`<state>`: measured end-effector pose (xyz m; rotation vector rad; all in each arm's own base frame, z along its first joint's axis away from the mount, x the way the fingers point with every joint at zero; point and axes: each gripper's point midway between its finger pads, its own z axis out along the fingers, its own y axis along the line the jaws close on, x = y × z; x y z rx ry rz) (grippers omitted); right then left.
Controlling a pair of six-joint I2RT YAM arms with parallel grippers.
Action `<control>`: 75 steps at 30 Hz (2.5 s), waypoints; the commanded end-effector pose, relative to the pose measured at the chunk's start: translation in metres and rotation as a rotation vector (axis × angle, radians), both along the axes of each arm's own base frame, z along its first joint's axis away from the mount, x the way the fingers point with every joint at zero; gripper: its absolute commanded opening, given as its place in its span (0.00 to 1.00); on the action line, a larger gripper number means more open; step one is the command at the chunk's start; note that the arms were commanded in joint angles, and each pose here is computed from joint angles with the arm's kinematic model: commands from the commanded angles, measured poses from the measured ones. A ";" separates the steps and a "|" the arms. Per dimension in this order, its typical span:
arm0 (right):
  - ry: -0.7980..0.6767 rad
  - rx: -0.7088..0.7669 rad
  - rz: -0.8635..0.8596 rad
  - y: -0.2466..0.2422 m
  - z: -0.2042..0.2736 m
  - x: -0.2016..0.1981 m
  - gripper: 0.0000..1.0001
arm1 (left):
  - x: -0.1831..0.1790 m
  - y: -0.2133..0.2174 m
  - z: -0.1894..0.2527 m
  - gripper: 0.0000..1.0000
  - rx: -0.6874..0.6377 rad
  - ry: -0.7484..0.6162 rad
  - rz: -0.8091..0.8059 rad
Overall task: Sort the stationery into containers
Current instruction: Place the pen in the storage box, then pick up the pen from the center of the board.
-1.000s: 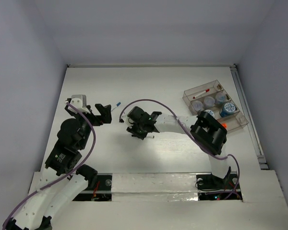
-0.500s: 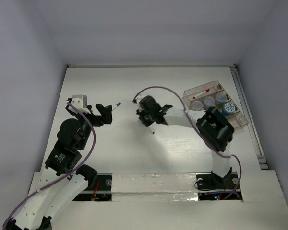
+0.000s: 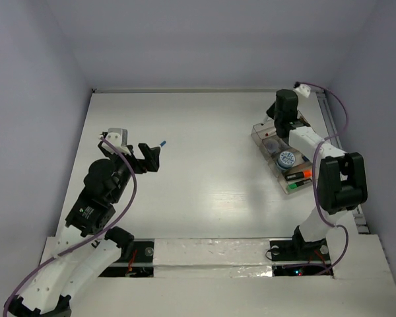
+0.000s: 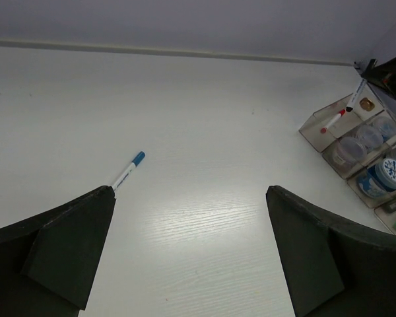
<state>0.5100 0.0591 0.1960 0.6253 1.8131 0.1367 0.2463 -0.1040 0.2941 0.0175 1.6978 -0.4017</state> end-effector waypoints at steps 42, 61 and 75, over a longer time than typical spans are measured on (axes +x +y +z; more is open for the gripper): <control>-0.239 0.129 0.634 0.156 0.087 -0.140 0.64 | 0.081 0.022 -0.104 0.75 0.219 0.401 0.171; -0.264 0.113 0.873 0.157 0.094 -0.258 0.65 | 0.186 0.002 -0.198 0.61 0.518 0.600 0.130; -0.207 0.097 0.886 0.155 0.072 -0.263 0.65 | 0.179 0.028 -0.268 0.33 0.517 0.806 0.106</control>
